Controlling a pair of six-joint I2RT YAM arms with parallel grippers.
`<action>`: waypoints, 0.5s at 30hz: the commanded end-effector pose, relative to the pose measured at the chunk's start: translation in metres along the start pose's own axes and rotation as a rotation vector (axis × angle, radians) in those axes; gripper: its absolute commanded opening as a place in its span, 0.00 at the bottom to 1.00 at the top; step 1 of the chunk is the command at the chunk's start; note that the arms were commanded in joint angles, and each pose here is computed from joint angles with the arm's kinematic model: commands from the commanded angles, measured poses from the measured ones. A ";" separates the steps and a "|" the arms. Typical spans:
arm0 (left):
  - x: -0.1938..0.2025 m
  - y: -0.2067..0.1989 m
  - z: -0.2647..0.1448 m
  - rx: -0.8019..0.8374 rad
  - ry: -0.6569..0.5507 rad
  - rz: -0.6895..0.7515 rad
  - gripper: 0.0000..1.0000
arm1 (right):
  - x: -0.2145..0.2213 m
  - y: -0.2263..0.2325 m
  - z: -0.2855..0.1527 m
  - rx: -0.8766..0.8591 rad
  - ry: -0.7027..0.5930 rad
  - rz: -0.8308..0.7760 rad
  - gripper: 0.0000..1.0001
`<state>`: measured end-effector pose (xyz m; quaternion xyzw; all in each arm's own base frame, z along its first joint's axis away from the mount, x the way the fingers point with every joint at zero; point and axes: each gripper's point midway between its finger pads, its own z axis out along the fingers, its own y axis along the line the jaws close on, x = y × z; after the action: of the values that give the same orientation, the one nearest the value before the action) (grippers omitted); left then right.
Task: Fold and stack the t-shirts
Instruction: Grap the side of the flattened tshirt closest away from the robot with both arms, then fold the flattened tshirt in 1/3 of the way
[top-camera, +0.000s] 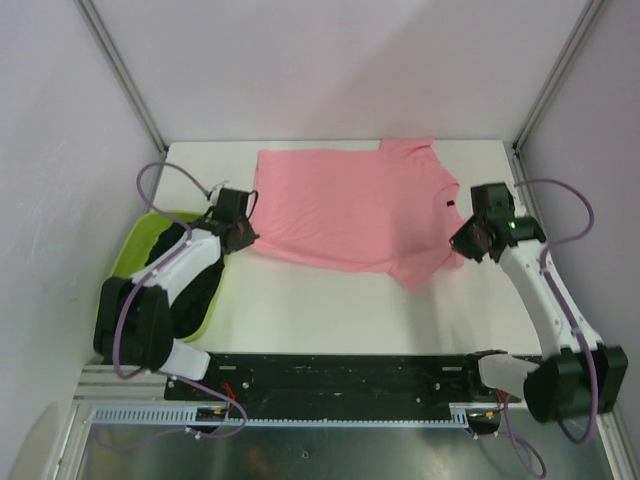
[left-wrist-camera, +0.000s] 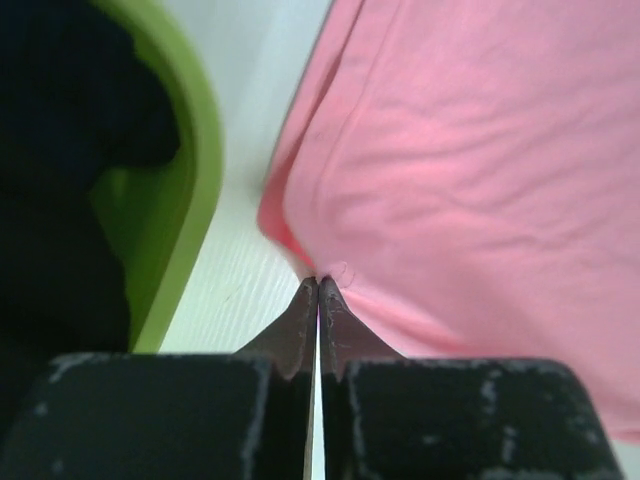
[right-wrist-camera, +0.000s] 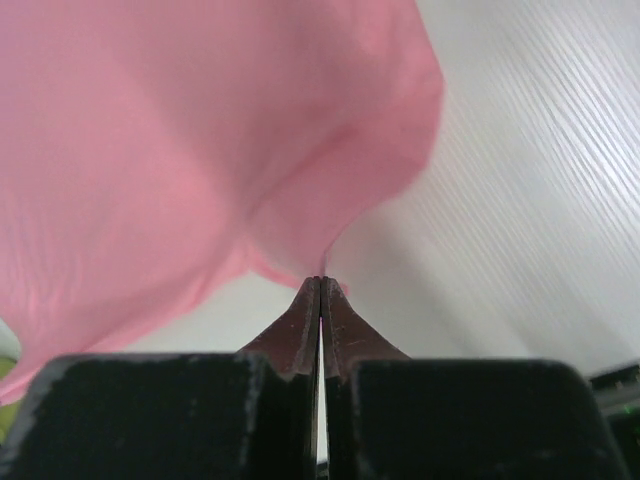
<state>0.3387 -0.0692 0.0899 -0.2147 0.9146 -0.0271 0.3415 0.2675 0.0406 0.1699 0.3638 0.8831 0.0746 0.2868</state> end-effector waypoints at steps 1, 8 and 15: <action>-0.034 -0.026 0.017 0.003 -0.037 0.012 0.00 | -0.049 0.049 0.029 -0.054 -0.115 -0.054 0.00; -0.065 -0.057 0.051 -0.002 -0.047 0.025 0.00 | -0.093 0.096 0.093 -0.031 -0.145 -0.099 0.00; -0.080 -0.055 0.078 -0.042 -0.051 0.001 0.00 | -0.122 0.113 0.142 0.002 -0.132 -0.100 0.00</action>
<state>0.4429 -0.0942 0.0782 -0.2095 0.9179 -0.0205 0.3362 0.4538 0.0419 0.1302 0.3244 0.8922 0.0392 0.3118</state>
